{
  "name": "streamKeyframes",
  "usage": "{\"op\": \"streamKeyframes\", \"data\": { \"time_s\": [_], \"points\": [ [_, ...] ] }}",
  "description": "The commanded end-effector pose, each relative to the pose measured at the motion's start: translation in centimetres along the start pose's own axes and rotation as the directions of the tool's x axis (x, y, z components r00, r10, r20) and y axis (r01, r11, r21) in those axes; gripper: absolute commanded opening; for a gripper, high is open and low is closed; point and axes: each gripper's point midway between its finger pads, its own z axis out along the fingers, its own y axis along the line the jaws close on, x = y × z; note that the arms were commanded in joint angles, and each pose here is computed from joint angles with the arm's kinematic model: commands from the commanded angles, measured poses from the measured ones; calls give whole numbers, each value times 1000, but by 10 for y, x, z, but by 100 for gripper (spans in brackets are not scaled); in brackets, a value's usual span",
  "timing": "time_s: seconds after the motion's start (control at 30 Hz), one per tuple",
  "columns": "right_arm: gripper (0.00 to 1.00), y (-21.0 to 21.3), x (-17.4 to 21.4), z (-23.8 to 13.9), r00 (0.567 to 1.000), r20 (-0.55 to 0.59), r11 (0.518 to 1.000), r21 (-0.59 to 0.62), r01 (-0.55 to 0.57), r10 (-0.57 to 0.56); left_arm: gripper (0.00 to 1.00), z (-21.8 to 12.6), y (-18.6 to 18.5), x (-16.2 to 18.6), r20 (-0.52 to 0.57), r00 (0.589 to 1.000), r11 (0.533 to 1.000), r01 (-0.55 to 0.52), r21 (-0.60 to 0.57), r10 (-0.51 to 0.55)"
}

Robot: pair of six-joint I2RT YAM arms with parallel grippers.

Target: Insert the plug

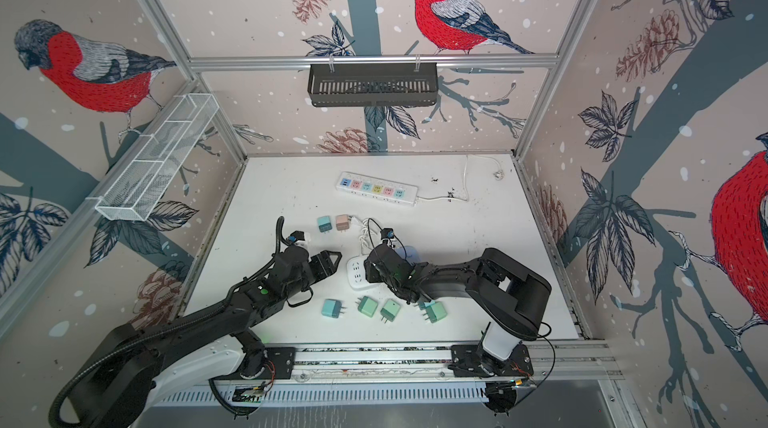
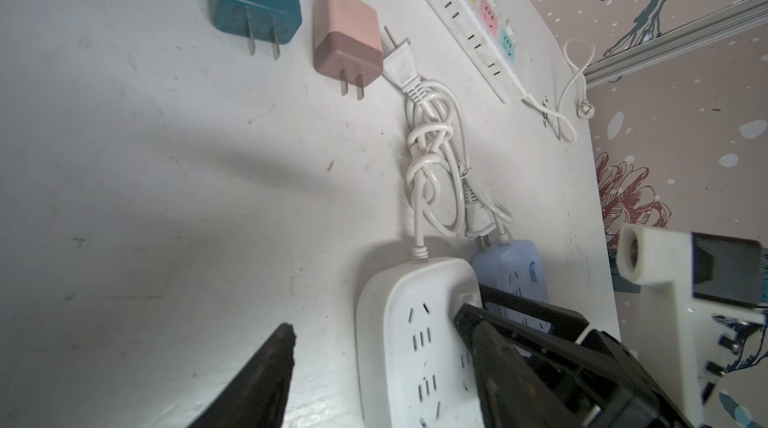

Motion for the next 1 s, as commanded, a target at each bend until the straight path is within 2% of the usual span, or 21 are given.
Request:
{"op": "streamKeyframes", "data": {
  "time_s": [0.0, 0.23, 0.33, 0.43, 0.63, 0.9, 0.97],
  "points": [
    [52, 3, 6, -3, 999, 26, 1000, 11, -19, 19, 70, 1, -6, 0, 17, 999, 998, 35, 53, -36],
    [50, 3, 23, -9, 998, 41, 998, 5, -56, 56, 69, 5, -6, 6, -4, 1000, 998, 15, 58, -15],
    [52, 0, 24, -14, 995, 66, 998, 6, -70, 69, 69, 7, -8, 7, -9, 1000, 998, -11, 60, 12],
    [55, 5, 12, -22, 993, 97, 998, 0, -64, 63, 69, 10, -10, 6, -14, 999, 998, -29, 48, 30],
    [68, 5, -21, -35, 984, 168, 998, -8, -66, 66, 69, 16, -13, 3, -12, 998, 998, -55, 40, 56],
    [65, -10, -66, -5, 988, 153, 995, 87, -43, 29, 69, 26, -24, 0, -19, 994, 993, -107, 56, 108],
    [67, -19, -83, 4, 986, 164, 991, 122, -45, 25, 69, 28, -24, 1, -21, 993, 992, -114, 57, 116]
  ]
}}
